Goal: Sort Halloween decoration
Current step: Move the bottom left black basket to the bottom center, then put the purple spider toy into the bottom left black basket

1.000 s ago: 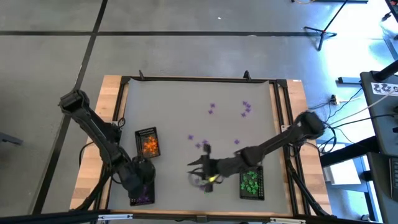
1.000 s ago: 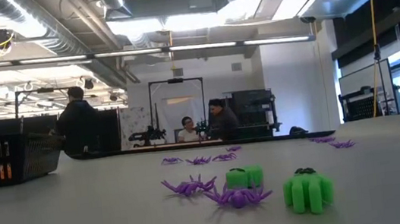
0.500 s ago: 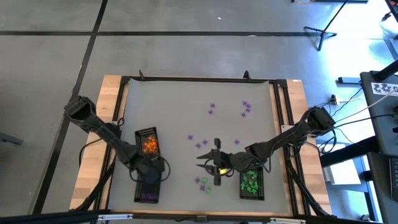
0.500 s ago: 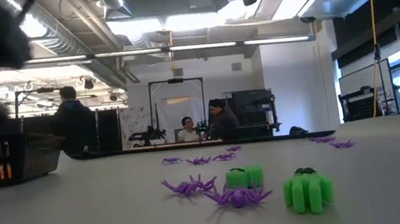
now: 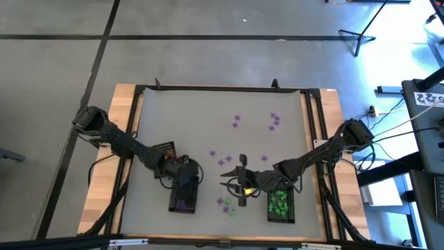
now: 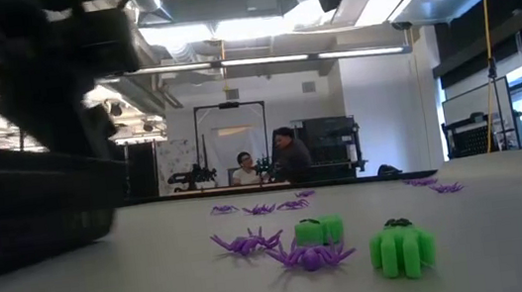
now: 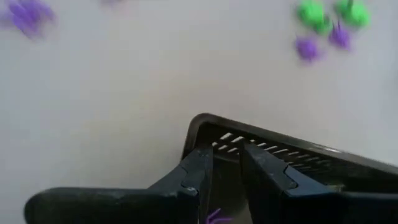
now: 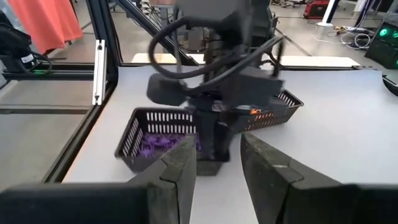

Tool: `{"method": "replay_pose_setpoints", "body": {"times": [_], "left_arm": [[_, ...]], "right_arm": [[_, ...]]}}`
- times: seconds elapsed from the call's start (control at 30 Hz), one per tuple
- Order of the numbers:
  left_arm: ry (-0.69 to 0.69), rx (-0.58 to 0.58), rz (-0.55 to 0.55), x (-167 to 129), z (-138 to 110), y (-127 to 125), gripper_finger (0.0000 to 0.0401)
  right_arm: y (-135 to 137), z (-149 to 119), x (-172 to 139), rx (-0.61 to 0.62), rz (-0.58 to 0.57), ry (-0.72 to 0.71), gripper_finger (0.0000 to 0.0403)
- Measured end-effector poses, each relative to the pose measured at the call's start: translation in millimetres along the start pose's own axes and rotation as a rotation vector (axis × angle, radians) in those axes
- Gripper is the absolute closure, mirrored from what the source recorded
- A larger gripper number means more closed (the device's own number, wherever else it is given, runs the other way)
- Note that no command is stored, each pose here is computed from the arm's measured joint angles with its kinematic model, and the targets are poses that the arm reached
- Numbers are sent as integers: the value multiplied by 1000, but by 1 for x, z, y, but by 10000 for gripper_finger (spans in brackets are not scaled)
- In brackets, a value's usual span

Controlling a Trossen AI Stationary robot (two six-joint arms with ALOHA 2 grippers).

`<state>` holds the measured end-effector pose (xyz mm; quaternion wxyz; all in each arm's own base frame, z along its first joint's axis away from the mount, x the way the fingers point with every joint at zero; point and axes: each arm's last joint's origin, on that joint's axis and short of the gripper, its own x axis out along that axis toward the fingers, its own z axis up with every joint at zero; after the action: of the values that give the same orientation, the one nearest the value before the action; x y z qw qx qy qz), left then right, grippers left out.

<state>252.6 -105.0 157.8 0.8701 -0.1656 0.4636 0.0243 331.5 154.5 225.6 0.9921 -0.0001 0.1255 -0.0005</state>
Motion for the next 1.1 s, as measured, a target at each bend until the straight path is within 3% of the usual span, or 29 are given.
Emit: {"method": "replay_pose_setpoints", "body": {"times": [0.17, 0.33, 0.57, 0.7, 0.83, 1.1], "left_arm": [[-105, 11, -9, 1, 18, 9, 326], [-149, 35, -101, 0, 34, 12, 326], [-285, 180, -218, -42, 53, -4, 326], [-473, 244, -153, -84, 44, -6, 326], [-650, 217, -39, -109, 24, 0, 326], [-837, 208, -105, -120, -6, 13, 326]], "right_arm": [[-1, -1, 0, -5, -33, 6, 279], [-3, -4, 0, -22, -101, 28, 279], [-4, -7, 0, -12, -111, 59, 279], [-5, -14, -1, 1, -124, 121, 279], [-12, -27, -3, 27, -218, 234, 279], [-49, -49, -4, 197, -392, 463, 279]]}}
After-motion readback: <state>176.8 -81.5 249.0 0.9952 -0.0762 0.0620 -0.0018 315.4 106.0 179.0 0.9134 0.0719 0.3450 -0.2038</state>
